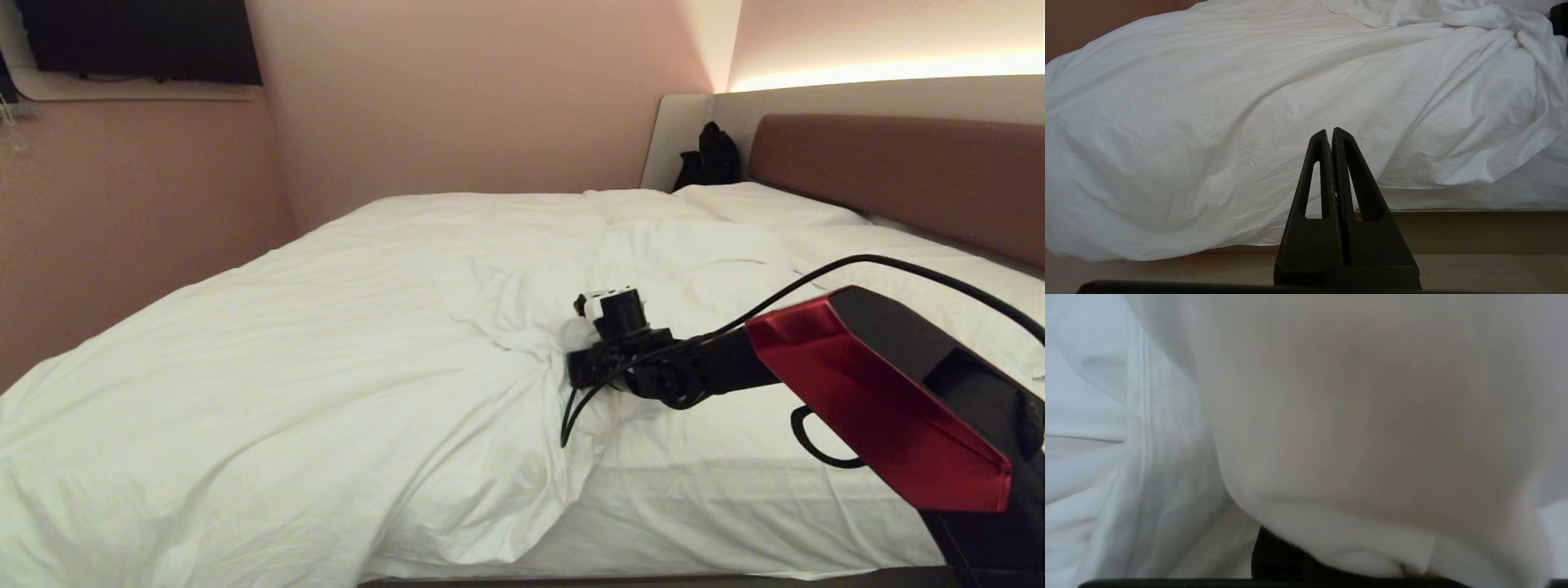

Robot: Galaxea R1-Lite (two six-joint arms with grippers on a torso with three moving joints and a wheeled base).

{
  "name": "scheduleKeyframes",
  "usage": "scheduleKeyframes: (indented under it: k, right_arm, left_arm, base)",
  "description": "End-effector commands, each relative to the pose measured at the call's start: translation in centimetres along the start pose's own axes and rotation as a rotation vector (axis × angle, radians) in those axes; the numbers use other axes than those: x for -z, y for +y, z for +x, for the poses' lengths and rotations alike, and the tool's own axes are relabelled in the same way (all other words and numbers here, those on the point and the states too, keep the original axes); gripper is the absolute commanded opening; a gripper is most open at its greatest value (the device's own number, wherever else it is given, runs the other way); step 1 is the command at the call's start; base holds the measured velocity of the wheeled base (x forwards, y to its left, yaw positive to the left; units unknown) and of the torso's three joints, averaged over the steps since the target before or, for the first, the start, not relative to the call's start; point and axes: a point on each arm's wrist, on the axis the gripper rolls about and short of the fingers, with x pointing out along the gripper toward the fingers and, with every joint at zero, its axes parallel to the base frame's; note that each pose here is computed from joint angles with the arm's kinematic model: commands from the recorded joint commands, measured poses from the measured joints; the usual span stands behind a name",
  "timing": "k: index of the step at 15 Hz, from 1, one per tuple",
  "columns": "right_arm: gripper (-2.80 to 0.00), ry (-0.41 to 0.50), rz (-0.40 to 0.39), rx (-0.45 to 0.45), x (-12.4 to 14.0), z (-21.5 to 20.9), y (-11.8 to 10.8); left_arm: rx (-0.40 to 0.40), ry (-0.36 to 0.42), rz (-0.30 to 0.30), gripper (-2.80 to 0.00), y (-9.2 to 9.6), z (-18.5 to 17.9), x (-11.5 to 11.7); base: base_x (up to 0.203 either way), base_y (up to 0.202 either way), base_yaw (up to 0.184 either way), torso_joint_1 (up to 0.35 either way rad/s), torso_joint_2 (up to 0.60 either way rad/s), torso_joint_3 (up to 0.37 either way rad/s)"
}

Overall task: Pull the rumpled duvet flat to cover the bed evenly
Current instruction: Hold the folded corner of the quilt, then flatten the corners of the folded blanket

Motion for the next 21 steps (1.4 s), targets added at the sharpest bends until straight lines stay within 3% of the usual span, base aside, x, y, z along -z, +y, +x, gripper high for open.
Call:
scheduleKeyframes:
  k: [1, 4, 10, 13, 16, 21]
  right_arm:
    - [-2.80, -0.048, 0.014, -0.005, -2.1, -2.9, -0.5]
    - [-2.80, -0.062, 0.017, -0.007, -3.1, -6.3, -1.3]
    - [-2.80, -0.050, 0.013, -0.004, -2.7, -13.6, -3.3]
    - [-2.80, -0.020, 0.006, 0.009, -1.3, -16.2, -4.2]
    - [-2.80, 0.021, 0.003, 0.079, 1.0, -18.2, -5.2]
    - [-2.80, 0.052, 0.040, 0.087, 4.0, -21.9, -6.4]
  left_arm:
    - [0.000, 0.000, 0.000, -2.80, 0.0, 0.0, 0.0]
    - [0.000, 0.000, 0.000, -2.80, 0.0, 0.0, 0.0]
    - [0.000, 0.000, 0.000, -2.80, 0.0, 0.0, 0.0]
    - [0.000, 0.000, 0.000, -2.80, 0.0, 0.0, 0.0]
    - [0.000, 0.000, 0.000, -2.80, 0.0, 0.0, 0.0]
    - [0.000, 0.000, 0.000, -2.80, 0.0, 0.0, 0.0]
  base:
    - [0.000, 0.000, 0.000, 0.000, 0.00, 0.000]
    - [0.000, 0.000, 0.000, 0.000, 0.00, 0.000]
    - [0.000, 0.000, 0.000, 0.000, 0.00, 0.000]
    - [0.000, 0.000, 0.000, 0.000, 0.00, 0.000]
    - [0.000, 0.000, 0.000, 0.000, 0.00, 0.000]
    - [0.000, 0.000, 0.000, 0.000, 0.00, 0.000]
